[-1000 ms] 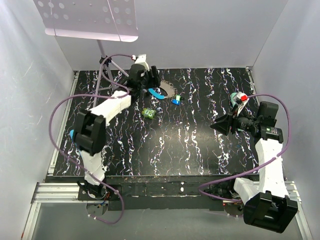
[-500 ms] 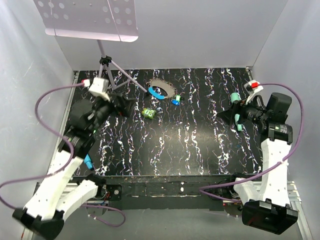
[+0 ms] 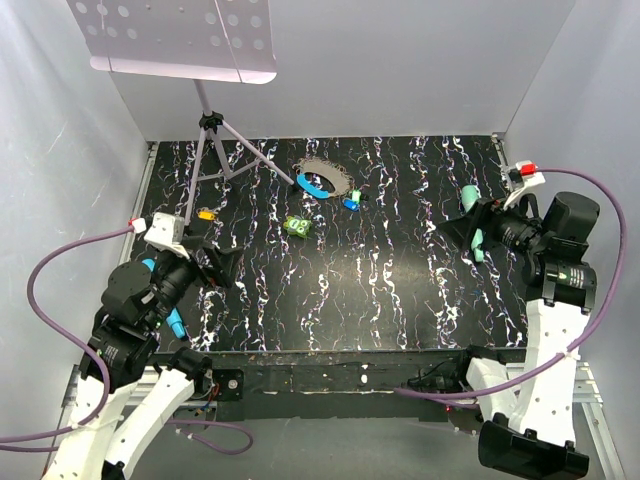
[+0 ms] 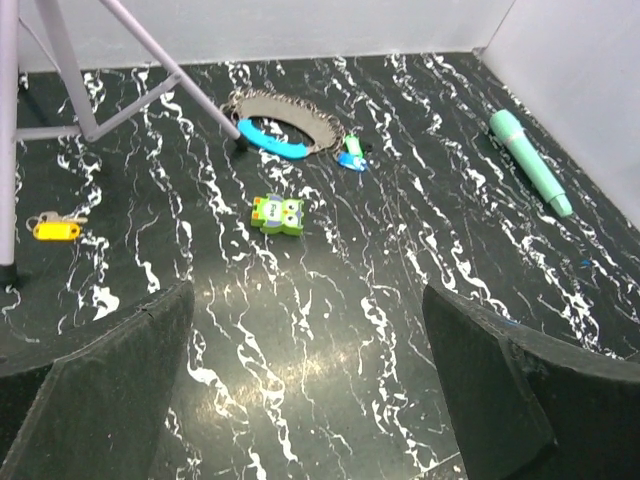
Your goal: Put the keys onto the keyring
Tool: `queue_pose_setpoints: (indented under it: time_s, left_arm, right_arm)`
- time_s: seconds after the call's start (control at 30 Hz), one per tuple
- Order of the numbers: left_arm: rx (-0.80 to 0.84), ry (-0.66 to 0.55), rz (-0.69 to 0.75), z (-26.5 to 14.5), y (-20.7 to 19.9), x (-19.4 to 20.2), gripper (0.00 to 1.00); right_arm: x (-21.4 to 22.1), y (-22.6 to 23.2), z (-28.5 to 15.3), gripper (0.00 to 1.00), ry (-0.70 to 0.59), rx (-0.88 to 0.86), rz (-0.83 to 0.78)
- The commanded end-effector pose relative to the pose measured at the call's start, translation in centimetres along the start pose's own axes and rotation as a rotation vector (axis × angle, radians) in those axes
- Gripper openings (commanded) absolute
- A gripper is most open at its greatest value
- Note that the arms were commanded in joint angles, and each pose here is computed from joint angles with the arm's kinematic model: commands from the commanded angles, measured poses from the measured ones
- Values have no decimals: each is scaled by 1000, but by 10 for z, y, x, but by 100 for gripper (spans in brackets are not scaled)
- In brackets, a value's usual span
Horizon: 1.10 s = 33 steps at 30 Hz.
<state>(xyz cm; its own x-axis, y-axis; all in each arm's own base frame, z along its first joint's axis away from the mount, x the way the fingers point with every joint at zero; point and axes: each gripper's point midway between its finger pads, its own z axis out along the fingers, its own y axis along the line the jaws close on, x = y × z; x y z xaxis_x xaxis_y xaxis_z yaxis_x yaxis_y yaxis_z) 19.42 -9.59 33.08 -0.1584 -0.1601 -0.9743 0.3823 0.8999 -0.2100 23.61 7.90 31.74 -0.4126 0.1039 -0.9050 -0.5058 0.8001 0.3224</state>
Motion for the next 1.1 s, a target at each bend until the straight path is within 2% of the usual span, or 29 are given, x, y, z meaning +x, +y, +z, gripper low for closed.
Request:
queue_pose_setpoints:
  time_s: [0.0,0.13,0.33,1.07]
  left_arm:
    - [-50,28,0,-10,8,1,98]
    - [-38,15,8,-15,6,-1,98]
    - [15,34,-5,-16,-3,6,98]
    - [52,-9,-48,-31,-11,-2,98]
  right_arm:
    - [-13,-10,-7,87,-63,123,79]
    - [-14,-14,-13,88,-91,181,96]
    - [-2,-8,-14,89,-85,157,95]
    - [3,-2,-8,91,-84,83,85]
